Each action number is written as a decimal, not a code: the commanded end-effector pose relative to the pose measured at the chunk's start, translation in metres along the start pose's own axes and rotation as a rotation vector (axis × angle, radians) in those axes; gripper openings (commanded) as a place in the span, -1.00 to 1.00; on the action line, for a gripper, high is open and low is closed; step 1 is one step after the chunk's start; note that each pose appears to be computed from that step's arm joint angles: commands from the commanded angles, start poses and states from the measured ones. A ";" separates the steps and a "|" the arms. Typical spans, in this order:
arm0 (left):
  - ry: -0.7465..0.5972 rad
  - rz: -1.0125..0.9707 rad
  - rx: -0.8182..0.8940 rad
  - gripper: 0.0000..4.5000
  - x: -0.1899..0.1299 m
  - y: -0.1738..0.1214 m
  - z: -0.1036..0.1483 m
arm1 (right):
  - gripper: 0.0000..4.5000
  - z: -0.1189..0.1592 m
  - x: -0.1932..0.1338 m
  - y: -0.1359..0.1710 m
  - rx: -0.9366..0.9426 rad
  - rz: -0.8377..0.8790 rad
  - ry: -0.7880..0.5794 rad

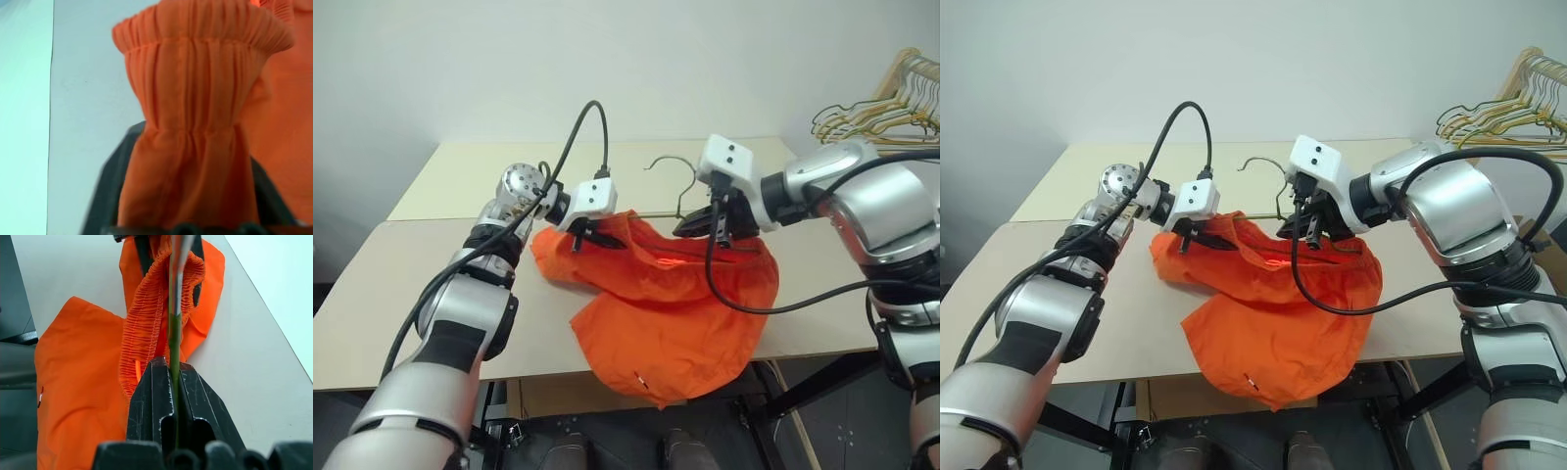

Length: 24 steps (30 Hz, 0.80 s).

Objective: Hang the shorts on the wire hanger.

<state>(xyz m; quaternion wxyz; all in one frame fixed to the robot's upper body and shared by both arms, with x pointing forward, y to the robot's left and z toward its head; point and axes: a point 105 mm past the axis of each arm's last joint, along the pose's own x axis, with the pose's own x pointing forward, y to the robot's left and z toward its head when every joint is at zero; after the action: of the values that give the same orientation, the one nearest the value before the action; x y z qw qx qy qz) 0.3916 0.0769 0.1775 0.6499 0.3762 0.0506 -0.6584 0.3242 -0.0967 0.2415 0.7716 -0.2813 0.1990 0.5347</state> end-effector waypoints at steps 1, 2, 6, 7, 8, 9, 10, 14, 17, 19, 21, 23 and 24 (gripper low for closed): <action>-0.020 0.040 0.036 -0.90 -0.009 0.012 0.014 | -1.00 0.014 -0.010 -0.001 -0.095 -0.042 -0.041; -0.022 0.038 0.031 -0.98 -0.010 0.011 0.014 | -1.00 0.014 -0.010 -0.002 -0.103 -0.045 -0.045; -0.043 0.060 -0.009 -1.00 -0.012 0.013 0.013 | -0.75 0.013 -0.010 -0.005 -0.138 -0.077 -0.056; -0.050 0.059 -0.019 -1.00 -0.013 0.013 0.013 | -0.66 0.012 -0.010 -0.006 -0.140 -0.088 -0.054; -0.056 0.053 -0.027 -1.00 -0.013 0.012 0.013 | -0.51 0.010 -0.011 -0.007 -0.144 -0.099 -0.045; -0.061 0.048 -0.035 -1.00 -0.015 0.012 0.013 | -0.39 0.009 -0.013 -0.007 -0.148 -0.108 -0.041; -0.061 0.048 -0.044 -1.00 -0.016 0.011 0.011 | -0.22 0.008 -0.017 -0.008 -0.146 -0.122 -0.043; -0.051 0.041 -0.074 -1.00 -0.022 0.006 0.003 | 0.43 0.016 -0.057 -0.011 -0.122 -0.229 -0.115; -0.044 0.034 -0.086 -1.00 -0.024 0.003 -0.002 | 0.85 0.024 -0.086 -0.006 -0.065 -0.267 -0.219; -0.043 0.033 -0.091 -1.00 -0.024 0.002 -0.003 | 0.99 0.015 -0.104 0.000 -0.039 -0.276 -0.238; -0.044 0.032 -0.093 -1.00 -0.024 0.001 -0.003 | 0.99 -0.001 -0.110 0.004 -0.025 -0.296 -0.197; -0.046 0.032 -0.096 -1.00 -0.025 0.002 -0.003 | 0.99 -0.024 -0.108 0.006 -0.007 -0.316 -0.109; -0.046 0.032 -0.097 -1.00 -0.025 0.002 -0.003 | 0.99 -0.032 -0.107 0.007 -0.004 -0.320 -0.076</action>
<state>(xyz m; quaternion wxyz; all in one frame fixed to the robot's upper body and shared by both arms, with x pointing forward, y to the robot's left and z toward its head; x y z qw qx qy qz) 0.3899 0.1033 0.1727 0.6753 0.3258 0.0938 -0.6551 0.2840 -0.1926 0.2682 0.8551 -0.2607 0.1497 0.4223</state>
